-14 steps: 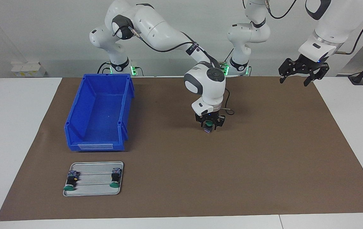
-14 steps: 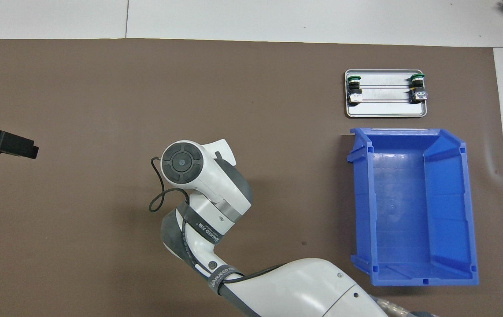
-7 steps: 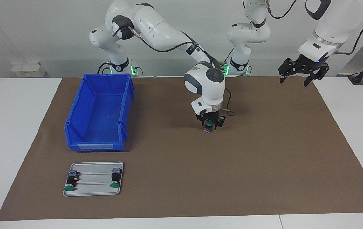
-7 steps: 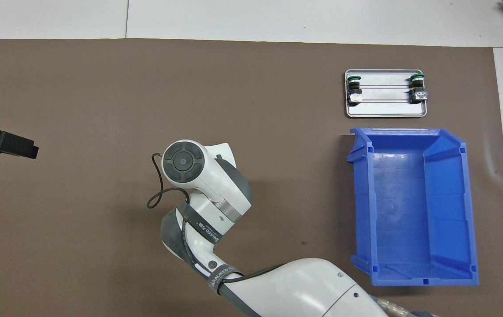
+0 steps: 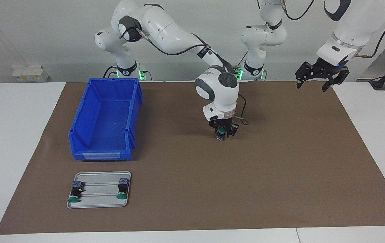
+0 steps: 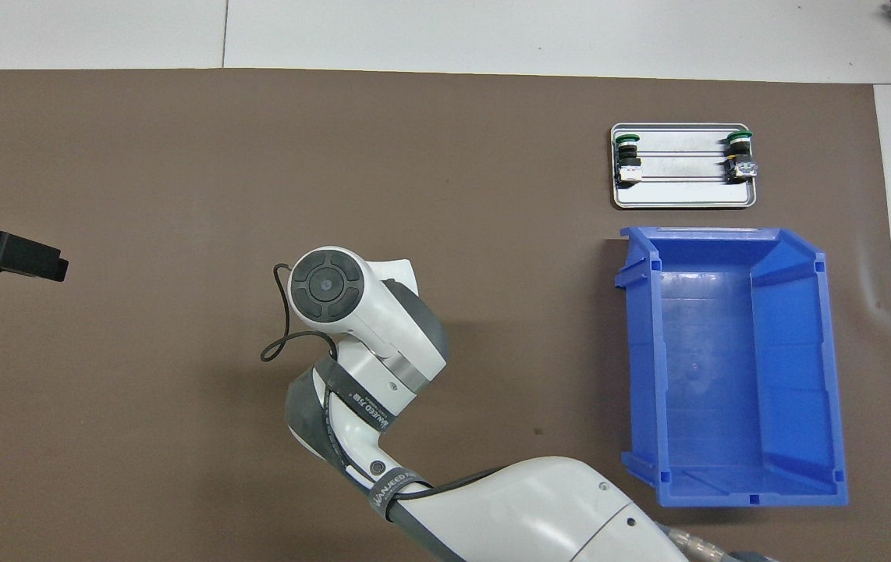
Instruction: Place and press button with both arms
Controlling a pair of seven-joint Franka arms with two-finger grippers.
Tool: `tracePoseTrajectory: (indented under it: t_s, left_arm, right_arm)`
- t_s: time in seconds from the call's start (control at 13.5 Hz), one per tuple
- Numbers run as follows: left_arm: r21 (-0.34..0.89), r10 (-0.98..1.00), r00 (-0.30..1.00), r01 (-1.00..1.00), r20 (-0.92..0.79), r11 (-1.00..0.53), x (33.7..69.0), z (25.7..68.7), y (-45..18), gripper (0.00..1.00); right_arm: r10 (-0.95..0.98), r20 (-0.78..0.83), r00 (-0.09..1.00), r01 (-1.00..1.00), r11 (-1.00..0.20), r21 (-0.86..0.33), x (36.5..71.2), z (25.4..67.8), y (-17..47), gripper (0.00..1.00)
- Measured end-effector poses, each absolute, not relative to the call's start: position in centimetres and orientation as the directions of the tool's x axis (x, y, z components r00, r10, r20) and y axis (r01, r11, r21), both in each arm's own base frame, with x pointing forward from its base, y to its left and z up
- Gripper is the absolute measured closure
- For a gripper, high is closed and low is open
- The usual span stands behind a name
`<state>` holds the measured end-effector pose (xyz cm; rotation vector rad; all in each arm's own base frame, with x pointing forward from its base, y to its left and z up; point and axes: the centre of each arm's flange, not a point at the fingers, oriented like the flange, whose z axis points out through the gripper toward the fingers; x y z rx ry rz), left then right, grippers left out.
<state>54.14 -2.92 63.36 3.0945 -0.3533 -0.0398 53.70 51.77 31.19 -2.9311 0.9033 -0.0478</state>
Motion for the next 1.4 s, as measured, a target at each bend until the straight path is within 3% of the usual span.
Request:
tracePoseTrajectory:
  t_s: [0.37,0.44,1.11,1.4]
  left_arm:
    - [0.029,-0.226,0.974,-0.225,-0.022,-0.974,54.14,63.36,-2.92,0.00]
    - [0.029,-0.226,0.974,-0.225,-0.022,-0.974,54.14,63.36,-2.92,0.00]
    - [0.029,-0.226,0.974,-0.225,-0.022,-0.974,54.14,63.36,-2.92,0.00]
    - [0.029,-0.226,0.974,-0.225,-0.022,-0.974,54.13,63.36,-2.92,0.00]
  right_arm:
    - [-0.604,0.004,0.797,-0.602,-0.795,-0.076,53.77,30.99,51.59,0.38]
    - [-0.606,0.003,0.796,-0.604,-0.794,-0.075,53.74,30.86,51.58,0.43]
    - [-0.607,0.004,0.795,-0.605,-0.792,-0.078,53.74,30.65,51.63,0.56]
    - [-0.614,0.003,0.789,-0.614,-0.788,-0.040,54.13,30.75,50.82,0.56]
